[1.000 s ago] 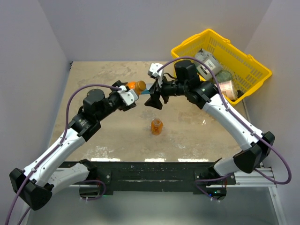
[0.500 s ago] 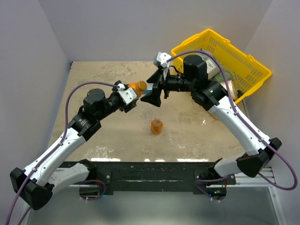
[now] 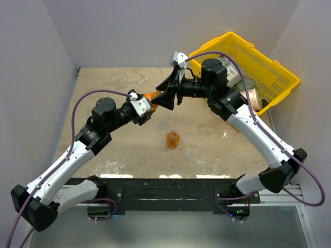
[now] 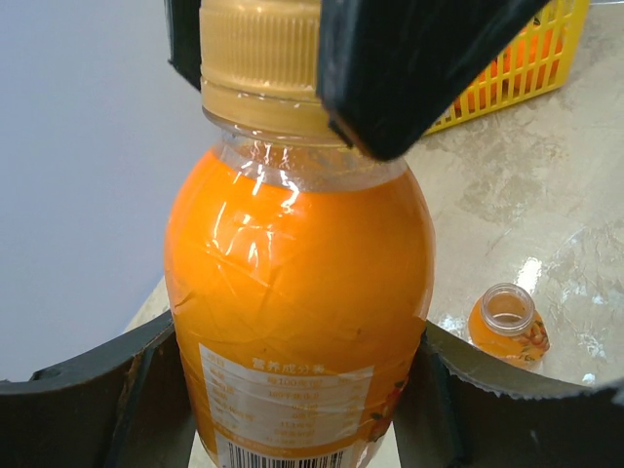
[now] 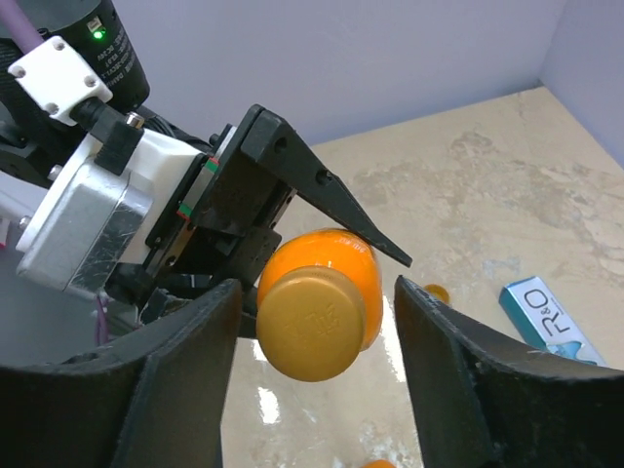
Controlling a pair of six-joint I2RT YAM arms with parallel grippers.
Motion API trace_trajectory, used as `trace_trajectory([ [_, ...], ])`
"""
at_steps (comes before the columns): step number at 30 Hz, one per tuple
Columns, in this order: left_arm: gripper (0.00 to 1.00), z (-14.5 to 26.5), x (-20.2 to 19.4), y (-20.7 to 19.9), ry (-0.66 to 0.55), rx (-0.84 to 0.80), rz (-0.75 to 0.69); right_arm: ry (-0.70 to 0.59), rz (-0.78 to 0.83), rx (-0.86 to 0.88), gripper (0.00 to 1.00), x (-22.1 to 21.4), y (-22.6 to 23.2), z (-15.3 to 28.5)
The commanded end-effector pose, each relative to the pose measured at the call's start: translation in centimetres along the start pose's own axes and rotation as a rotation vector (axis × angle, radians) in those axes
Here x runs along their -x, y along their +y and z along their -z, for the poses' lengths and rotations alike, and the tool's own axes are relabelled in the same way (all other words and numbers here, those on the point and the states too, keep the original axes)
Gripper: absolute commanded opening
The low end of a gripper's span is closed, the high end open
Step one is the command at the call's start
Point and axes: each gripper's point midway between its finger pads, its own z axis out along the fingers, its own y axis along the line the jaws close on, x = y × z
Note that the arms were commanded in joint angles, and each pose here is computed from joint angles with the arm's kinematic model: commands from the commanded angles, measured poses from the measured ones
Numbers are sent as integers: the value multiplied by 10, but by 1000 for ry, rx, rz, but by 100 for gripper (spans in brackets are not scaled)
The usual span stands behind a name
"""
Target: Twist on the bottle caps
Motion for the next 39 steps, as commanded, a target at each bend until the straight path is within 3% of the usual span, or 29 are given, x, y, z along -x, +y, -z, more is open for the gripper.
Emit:
trace_trajectory([
  [1, 0, 2, 38, 16, -111, 34, -3, -23, -10, 36, 64, 4, 2, -5],
  [7, 0, 0, 42, 16, -117, 28, 8, -7, -21, 13, 65, -4, -5, -8],
  [10, 0, -1, 41, 16, -118, 28, 15, -7, -18, 7, 37, -5, -6, -7],
  [12, 0, -2, 44, 17, -134, 32, 17, -21, -6, 2, 30, 0, -5, -6],
  [13, 0, -4, 41, 15, -128, 24, 20, -32, 4, -1, 22, 5, -5, -4],
  [16, 59, -4, 33, 11, -107, 13, 32, -43, 55, -39, 0, 17, -11, -1],
  [17, 82, -3, 22, 8, -68, 12, 48, -26, 86, -88, 0, 16, -22, 1],
  [19, 100, 1, 7, 1, -20, -2, 52, -6, 146, -164, 0, 21, -36, 6],
  [23, 100, 22, -25, -19, 77, -28, 116, 216, 233, -325, 0, -30, -81, 21],
  [28, 99, 38, -43, -28, 105, -22, 303, 434, 158, -468, 0, -124, -135, 52],
  [31, 100, 43, -51, -19, 91, 3, 386, 465, 144, -517, 0, -152, -152, 58],
  [39, 100, 46, -53, 9, 56, 92, 388, 558, 127, -554, 0, -200, -176, 55],
])
